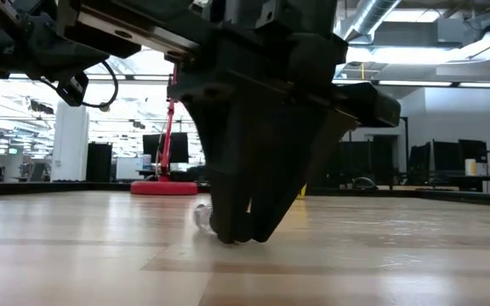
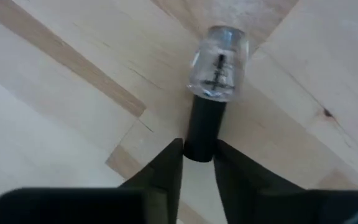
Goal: Pick & Place Nail Polish
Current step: Put the transparent nail polish bottle into the yellow bin
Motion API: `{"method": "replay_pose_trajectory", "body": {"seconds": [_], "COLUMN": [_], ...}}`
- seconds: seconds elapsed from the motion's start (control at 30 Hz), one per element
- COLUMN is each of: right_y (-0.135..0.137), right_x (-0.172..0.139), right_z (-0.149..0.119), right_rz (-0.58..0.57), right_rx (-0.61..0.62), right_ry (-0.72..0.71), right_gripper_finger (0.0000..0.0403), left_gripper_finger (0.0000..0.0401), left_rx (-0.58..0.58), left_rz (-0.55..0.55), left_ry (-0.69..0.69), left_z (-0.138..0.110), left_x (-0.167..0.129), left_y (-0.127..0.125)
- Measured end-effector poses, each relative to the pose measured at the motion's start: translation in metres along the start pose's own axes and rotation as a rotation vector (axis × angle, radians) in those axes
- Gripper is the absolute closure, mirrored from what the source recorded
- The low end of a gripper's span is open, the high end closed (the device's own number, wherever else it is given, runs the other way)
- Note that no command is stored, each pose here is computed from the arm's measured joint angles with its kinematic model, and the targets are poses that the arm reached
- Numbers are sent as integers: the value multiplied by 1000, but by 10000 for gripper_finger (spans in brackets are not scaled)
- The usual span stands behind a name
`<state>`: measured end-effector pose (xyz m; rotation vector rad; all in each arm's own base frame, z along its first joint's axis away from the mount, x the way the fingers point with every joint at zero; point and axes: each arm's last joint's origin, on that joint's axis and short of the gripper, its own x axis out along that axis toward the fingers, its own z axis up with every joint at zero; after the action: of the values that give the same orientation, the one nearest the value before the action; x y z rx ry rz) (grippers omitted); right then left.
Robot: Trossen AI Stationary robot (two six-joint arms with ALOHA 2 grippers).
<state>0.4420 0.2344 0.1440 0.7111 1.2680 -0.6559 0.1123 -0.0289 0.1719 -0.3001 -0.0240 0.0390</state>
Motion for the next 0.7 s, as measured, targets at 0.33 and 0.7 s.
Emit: {"method": "replay_pose_trajectory", "body": {"seconds": [0.33, 0.7], "right_y": [-3, -6], "right_x": [0, -14], "right_z": [-1, 6], "right_rz": [-26, -58], "right_rx": [-14, -58], "right_ry": [8, 23], "right_gripper_finger": [361, 365], "left_gripper_finger": [400, 400], "left_rx": [-1, -1], "left_rz": [-1, -1], "left_ry": [-2, -2], "left_z": [0, 0], "left_x": [0, 0], "left_y": [0, 0]}}
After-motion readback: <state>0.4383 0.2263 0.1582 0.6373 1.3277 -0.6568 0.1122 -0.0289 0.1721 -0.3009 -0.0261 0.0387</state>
